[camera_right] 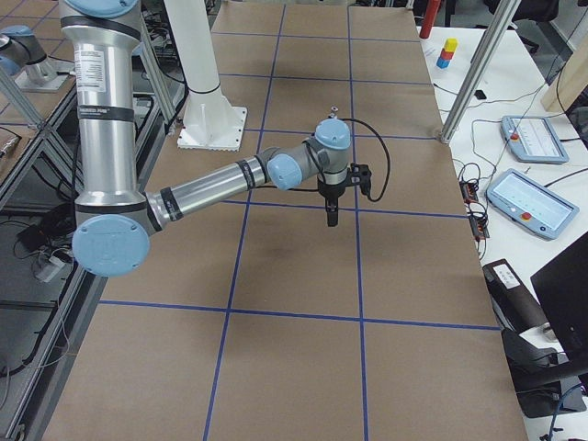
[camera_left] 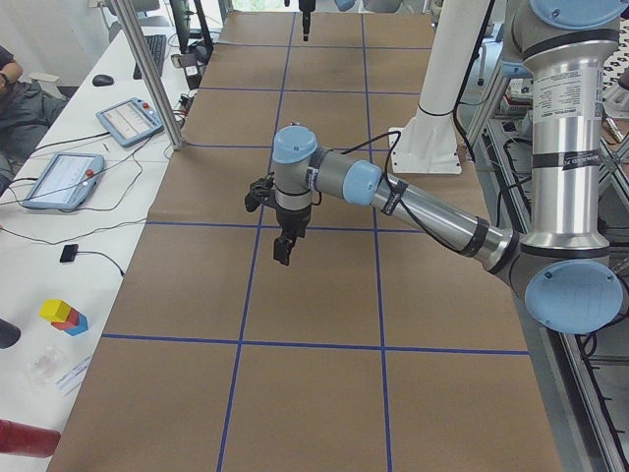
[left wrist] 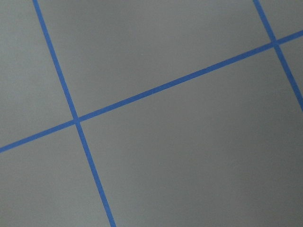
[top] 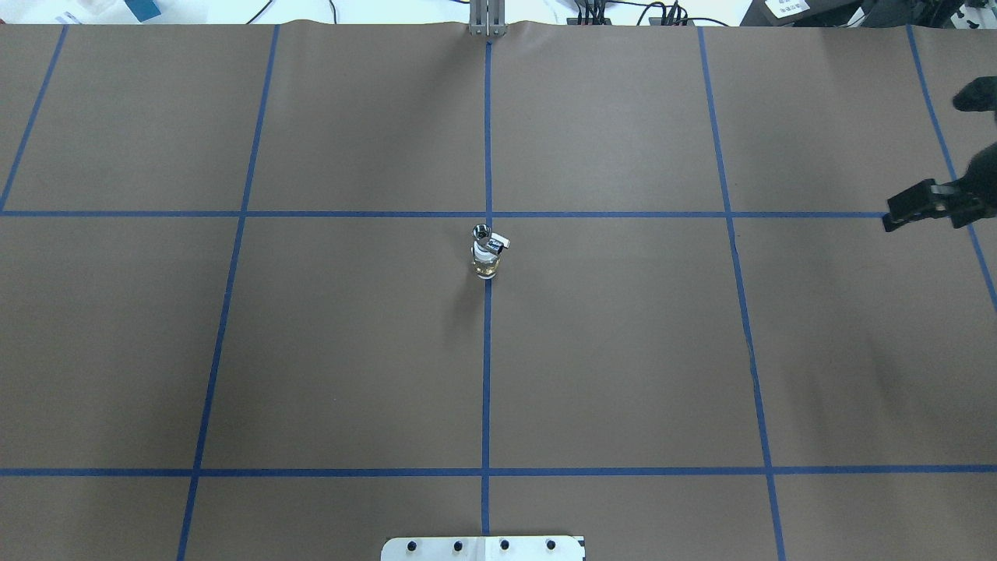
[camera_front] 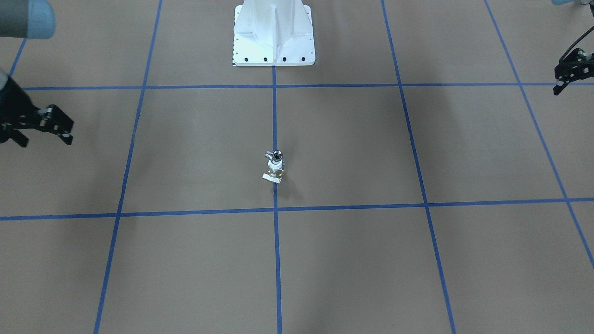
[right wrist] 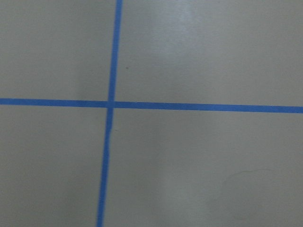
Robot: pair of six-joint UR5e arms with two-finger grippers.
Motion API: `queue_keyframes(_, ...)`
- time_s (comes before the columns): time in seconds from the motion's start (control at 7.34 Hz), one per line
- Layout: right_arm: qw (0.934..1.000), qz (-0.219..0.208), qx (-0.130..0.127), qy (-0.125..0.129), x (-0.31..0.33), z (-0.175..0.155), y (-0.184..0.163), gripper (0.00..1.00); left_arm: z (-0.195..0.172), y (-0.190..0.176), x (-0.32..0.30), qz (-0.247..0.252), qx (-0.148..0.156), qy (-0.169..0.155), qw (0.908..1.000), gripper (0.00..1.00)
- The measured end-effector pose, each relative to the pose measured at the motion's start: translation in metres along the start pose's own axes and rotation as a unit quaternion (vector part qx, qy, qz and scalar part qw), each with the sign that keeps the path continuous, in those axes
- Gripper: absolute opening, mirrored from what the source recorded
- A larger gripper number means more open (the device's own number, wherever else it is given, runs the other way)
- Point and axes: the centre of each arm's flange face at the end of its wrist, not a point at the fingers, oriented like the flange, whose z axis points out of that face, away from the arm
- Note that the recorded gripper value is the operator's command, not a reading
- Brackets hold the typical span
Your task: Assemble PPR valve and pipe with both arms
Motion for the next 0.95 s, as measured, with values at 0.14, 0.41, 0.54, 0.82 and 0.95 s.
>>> queue_keyframes(0.14, 0.9998, -0.016, -0.002, 0.008, 0.057, -0.003, 0.008, 1.0, -0.004, 0.006, -0.011, -0.004, -0.003, -0.002, 1.0, 1.0)
queue_keyframes(0.41, 0.9996, -0.017, -0.005, 0.022, 0.132, -0.011, 0.037, 1.0, -0.006, 0.013, -0.024, -0.015, -0.008, -0.004, 0.9998, 1.0)
queue_keyframes(0.54, 0.9996, -0.01, -0.005, 0.026, 0.156, -0.014, 0.053, 1.0, -0.006, 0.017, -0.031, -0.021, -0.012, -0.004, 0.9997, 1.0)
queue_keyframes(0.82, 0.9995, -0.007, -0.006, 0.029, 0.17, -0.017, 0.062, 1.0, -0.003, 0.031, -0.048, -0.02, -0.015, 0.013, 0.9996, 1.0)
queue_keyframes(0.95, 0.9995, -0.007, -0.006, 0.029, 0.169, -0.02, 0.061, 1.0, 0.006, 0.038, -0.06, -0.02, -0.021, 0.022, 0.9993, 1.0)
